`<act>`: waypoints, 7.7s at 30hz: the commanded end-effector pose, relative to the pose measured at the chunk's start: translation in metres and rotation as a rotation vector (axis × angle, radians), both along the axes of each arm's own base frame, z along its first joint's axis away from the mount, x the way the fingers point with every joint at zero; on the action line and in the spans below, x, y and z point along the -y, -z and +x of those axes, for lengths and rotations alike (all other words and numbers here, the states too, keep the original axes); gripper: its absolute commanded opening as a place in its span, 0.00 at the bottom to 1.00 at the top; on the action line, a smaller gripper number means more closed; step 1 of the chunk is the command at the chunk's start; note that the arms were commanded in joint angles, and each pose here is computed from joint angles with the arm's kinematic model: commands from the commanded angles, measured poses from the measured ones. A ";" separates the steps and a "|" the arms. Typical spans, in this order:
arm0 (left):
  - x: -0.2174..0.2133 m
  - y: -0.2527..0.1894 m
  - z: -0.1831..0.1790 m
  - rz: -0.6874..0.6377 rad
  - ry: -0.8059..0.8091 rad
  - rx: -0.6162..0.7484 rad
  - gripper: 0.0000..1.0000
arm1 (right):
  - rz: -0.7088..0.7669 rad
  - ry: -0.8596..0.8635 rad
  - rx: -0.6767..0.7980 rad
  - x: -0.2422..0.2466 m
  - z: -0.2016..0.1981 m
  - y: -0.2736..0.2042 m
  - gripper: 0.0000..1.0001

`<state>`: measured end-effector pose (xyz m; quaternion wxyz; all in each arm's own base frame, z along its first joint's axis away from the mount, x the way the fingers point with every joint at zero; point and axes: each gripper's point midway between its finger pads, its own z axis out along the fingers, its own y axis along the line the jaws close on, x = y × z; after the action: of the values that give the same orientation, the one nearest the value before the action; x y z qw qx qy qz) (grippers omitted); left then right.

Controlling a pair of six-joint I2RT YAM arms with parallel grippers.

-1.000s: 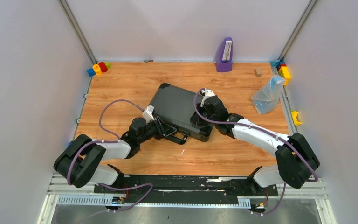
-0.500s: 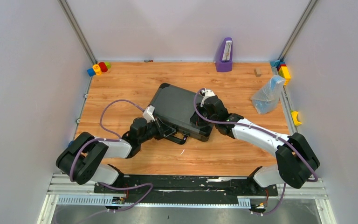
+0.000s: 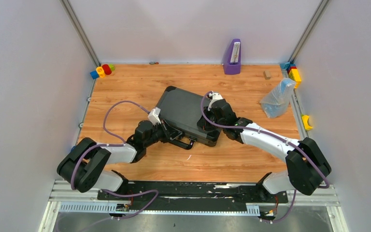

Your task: Pack up texas hold em set

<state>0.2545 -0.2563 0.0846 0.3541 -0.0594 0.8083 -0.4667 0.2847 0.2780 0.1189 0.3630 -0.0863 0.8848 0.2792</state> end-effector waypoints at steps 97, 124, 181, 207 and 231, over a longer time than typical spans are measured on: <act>-0.034 -0.037 -0.042 0.240 0.095 0.472 0.00 | -0.138 -0.020 -0.141 0.023 -0.028 0.049 0.00; 0.001 0.000 -0.017 0.583 0.060 0.452 0.00 | -0.140 -0.029 -0.145 0.024 -0.030 0.051 0.00; -0.008 0.062 -0.003 0.897 0.199 0.171 0.00 | -0.147 -0.026 -0.150 0.026 -0.033 0.054 0.00; -0.010 0.029 0.000 0.884 0.178 0.209 0.00 | -0.144 -0.023 -0.150 0.027 -0.033 0.053 0.00; -0.017 0.072 0.001 0.899 0.152 0.162 0.00 | -0.145 -0.024 -0.156 0.027 -0.035 0.054 0.00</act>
<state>0.2493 -0.2505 0.0354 0.3646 0.2114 0.8983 -0.1238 0.2843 0.2786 0.1179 0.3673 -0.0883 0.8813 0.2839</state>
